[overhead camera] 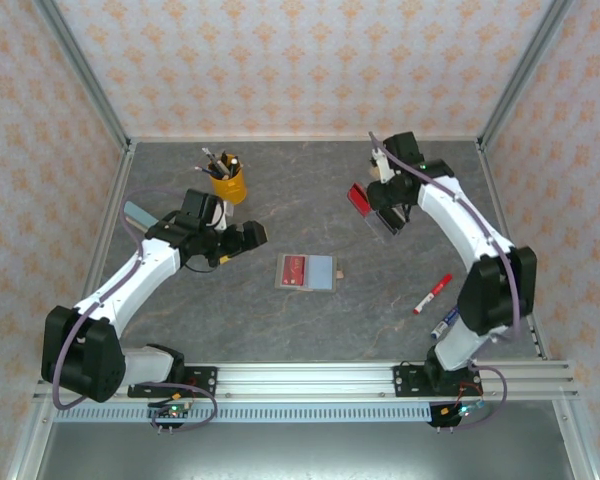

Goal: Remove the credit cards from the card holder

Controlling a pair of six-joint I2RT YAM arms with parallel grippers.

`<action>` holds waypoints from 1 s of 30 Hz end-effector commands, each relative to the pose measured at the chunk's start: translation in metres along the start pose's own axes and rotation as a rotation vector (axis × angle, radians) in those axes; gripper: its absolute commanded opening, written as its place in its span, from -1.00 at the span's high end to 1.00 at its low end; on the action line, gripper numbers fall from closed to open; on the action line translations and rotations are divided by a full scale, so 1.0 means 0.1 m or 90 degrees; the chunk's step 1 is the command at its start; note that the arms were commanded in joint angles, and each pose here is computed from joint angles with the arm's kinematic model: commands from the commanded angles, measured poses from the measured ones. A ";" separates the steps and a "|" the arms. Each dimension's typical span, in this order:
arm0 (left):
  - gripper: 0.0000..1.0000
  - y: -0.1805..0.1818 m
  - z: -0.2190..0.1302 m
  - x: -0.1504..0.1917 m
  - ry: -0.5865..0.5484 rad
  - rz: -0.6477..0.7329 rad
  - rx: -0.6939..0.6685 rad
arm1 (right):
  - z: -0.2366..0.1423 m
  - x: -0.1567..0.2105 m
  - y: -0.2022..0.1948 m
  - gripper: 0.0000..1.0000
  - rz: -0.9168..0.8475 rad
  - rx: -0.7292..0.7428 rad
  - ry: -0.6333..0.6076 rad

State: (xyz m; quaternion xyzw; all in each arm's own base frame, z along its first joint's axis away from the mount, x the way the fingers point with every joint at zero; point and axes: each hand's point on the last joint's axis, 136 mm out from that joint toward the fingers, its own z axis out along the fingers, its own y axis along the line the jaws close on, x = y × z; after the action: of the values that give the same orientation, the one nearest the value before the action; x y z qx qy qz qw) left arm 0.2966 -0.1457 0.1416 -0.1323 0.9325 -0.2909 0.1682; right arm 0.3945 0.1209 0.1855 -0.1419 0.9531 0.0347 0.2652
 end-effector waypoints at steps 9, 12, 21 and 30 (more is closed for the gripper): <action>-1.00 0.04 0.47 0.20 0.036 0.003 -0.030 | -0.03 0.51 1.24 0.01 0.239 -0.173 -0.010; -1.00 0.04 0.61 0.29 0.050 0.002 -0.028 | 0.03 0.63 1.59 -0.07 0.287 -0.273 -0.012; -0.97 -0.09 0.86 0.36 0.085 -0.009 -0.003 | 0.36 0.74 2.01 -0.01 0.357 -0.395 0.031; -0.24 -0.19 0.98 0.30 0.080 -0.027 0.028 | 0.75 0.88 2.10 0.03 0.383 -0.380 0.101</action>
State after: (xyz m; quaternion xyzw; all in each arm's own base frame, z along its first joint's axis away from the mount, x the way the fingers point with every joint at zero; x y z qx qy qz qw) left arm 0.2990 -0.2093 0.0591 -0.1340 0.9398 -0.3012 0.0902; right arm 0.2917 0.2955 0.0683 0.0695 0.9267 0.3493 0.1203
